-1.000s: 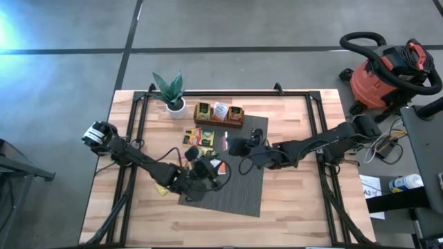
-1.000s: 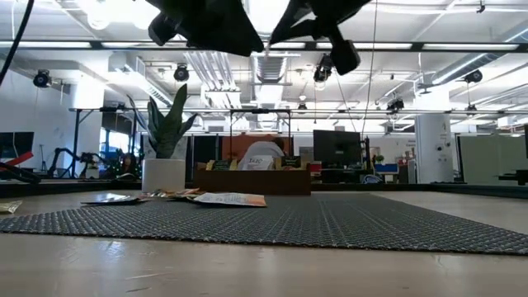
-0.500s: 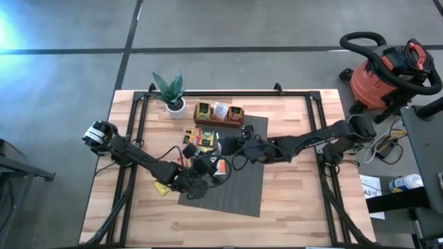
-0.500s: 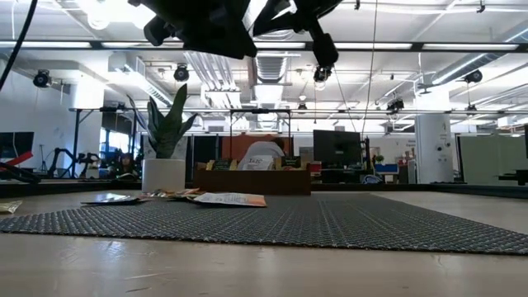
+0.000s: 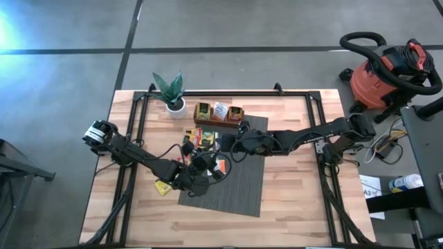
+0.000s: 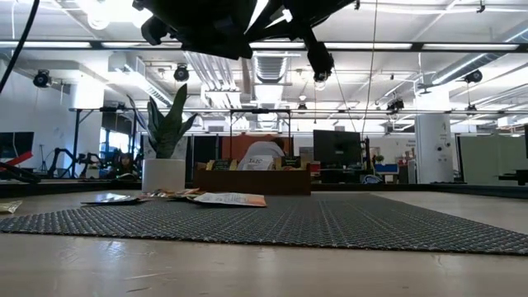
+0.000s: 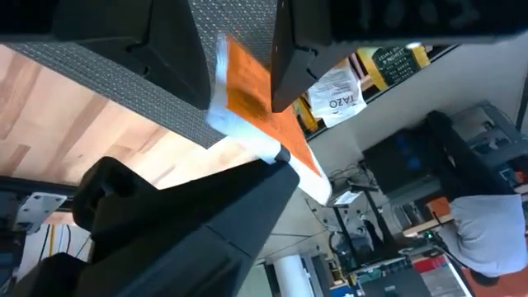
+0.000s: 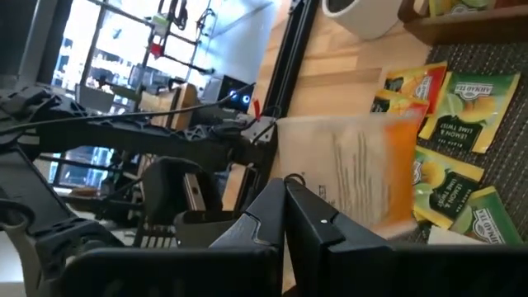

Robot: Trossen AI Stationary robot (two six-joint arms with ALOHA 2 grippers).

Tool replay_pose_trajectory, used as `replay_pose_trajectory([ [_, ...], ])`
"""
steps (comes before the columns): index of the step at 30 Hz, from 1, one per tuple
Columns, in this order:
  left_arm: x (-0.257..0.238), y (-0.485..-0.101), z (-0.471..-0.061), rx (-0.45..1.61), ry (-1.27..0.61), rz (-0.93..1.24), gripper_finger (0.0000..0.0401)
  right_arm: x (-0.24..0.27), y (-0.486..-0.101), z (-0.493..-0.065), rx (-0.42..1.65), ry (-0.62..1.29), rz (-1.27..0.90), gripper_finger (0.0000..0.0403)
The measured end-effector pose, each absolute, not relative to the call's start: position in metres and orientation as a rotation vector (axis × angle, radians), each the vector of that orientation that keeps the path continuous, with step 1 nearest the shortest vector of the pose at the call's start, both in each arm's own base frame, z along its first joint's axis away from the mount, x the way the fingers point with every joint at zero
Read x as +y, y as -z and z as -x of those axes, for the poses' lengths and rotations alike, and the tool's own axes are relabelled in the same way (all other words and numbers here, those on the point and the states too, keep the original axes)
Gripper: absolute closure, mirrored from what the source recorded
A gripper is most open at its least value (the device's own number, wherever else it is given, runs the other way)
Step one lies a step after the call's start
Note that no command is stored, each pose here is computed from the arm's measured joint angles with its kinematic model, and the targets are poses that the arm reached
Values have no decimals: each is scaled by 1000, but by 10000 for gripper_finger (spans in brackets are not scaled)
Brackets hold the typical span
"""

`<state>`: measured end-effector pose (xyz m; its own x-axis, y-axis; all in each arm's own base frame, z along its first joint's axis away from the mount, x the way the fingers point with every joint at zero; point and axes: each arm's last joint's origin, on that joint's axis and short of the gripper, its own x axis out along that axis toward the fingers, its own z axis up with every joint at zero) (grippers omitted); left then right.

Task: Pick & Place Tea
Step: Put the bottom white tea bag into the middle compartment of the wooden organizer

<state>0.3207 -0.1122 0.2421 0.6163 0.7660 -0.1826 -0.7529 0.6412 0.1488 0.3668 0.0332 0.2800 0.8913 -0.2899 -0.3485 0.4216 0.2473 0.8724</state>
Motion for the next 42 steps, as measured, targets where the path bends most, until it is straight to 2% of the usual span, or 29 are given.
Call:
replay_pose_trajectory([
  [8, -107, -241, -321, 256, -896, -83, 282, 32, -279, -367, 157, 455, -1224, 394],
  [12, -101, -238, -321, 275, -915, -93, 315, 32, -280, -364, 185, 462, -1207, 394],
  [17, -96, -238, -323, 286, -914, -80, 388, 29, -284, -358, 212, 470, -1143, 394],
  [25, -80, -239, -328, 337, -883, -61, 400, 27, -287, -351, 331, 403, -960, 394],
  [30, -55, -246, -328, 412, -830, -21, 400, 22, -297, -325, 490, 385, -730, 393],
  [38, 21, -265, -325, 559, -638, -3, 401, 19, -319, -279, 686, 225, -121, 394],
  [42, 66, -268, -318, 600, -564, 11, 401, 13, -323, -277, 677, 209, -38, 394],
])
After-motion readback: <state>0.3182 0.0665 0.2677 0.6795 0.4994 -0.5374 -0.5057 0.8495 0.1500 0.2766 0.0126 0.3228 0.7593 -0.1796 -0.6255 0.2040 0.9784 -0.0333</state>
